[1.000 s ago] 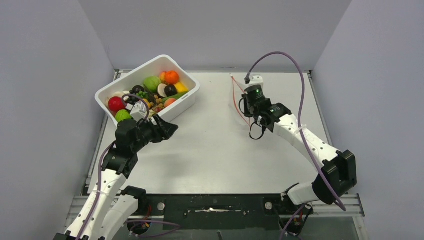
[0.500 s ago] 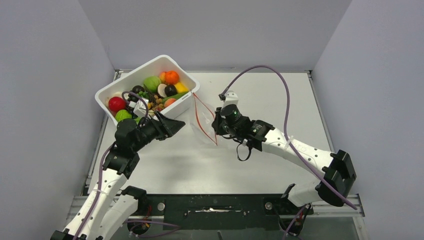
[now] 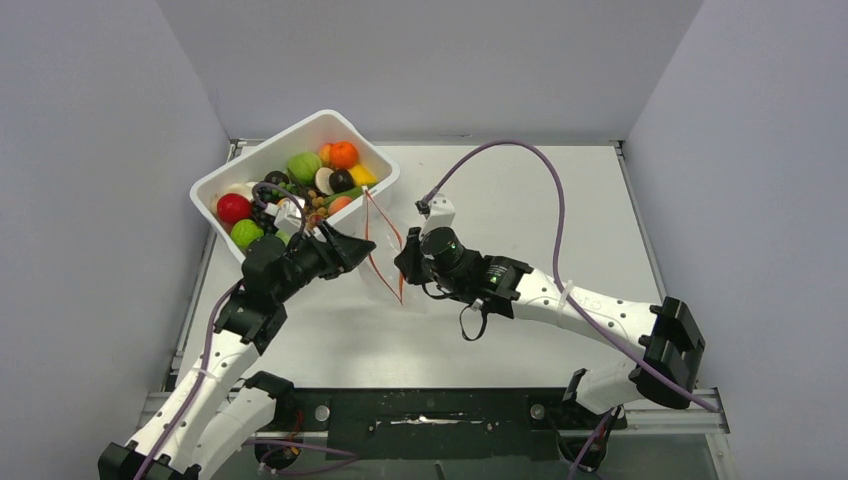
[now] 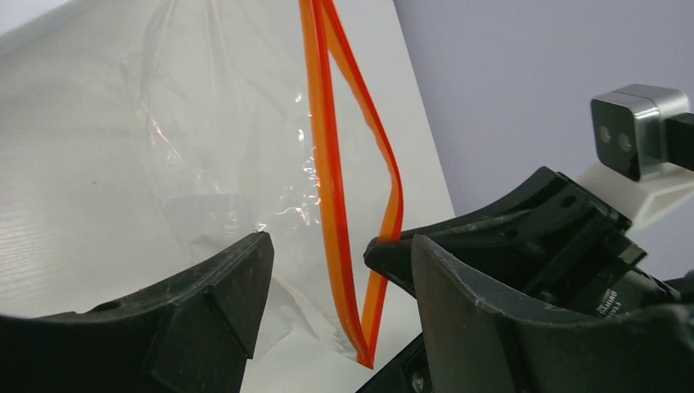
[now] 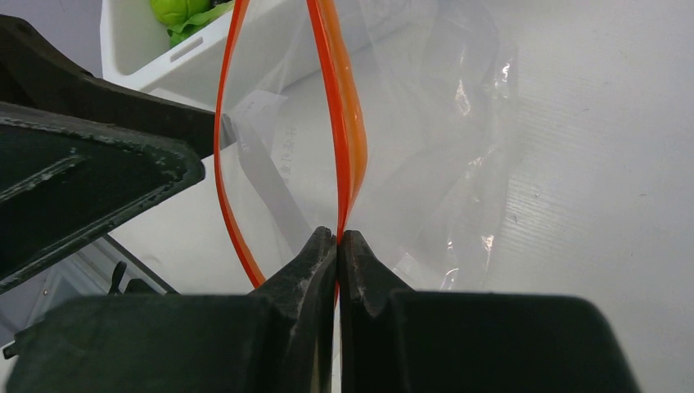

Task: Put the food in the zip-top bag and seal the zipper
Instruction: Pick up the zipper food storage bag at the corner of the board, then open the zipper of the food storage bag, then pick up the fake fruit from the bin.

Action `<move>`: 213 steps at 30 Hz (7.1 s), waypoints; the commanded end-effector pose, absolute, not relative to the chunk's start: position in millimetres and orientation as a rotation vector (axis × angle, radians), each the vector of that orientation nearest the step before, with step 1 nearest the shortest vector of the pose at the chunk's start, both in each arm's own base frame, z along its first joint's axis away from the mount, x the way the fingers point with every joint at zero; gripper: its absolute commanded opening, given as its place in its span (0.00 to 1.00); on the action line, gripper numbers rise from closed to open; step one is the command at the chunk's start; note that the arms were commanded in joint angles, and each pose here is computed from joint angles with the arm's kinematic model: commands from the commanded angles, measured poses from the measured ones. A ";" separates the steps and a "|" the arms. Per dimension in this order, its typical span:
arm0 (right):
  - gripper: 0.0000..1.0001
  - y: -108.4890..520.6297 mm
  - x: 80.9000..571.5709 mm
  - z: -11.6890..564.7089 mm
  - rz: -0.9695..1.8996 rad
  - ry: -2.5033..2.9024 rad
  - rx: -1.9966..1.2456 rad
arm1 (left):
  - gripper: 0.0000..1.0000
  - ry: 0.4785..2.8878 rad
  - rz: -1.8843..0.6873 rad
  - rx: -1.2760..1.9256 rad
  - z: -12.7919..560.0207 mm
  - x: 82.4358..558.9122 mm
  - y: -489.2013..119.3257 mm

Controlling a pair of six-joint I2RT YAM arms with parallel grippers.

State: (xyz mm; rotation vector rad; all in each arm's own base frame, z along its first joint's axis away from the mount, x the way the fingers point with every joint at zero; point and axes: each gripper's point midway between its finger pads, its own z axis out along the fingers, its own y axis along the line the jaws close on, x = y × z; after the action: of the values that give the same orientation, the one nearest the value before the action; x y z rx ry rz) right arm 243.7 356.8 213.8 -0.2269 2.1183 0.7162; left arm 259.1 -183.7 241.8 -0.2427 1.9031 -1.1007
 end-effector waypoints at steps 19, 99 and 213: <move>0.00 386.7 247.8 239.3 0.765 1.975 -0.191 | 0.37 2.037 -0.827 -0.246 211.3 274.2 -165.6; 0.00 269.1 255.1 252.5 0.609 1.976 -0.152 | 0.71 1.806 -0.591 -0.176 293.3 276.4 -121.2; 0.00 331.4 261.2 251.4 0.744 1.996 -0.102 | 0.40 1.980 -1.061 -0.047 288.2 272.1 -147.2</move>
State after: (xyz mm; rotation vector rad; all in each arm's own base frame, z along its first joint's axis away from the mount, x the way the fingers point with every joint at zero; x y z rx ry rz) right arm 251.4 309.7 212.4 -0.1533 2.0990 0.6286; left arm 288.6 -116.6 243.0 -0.1645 2.1245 -0.8566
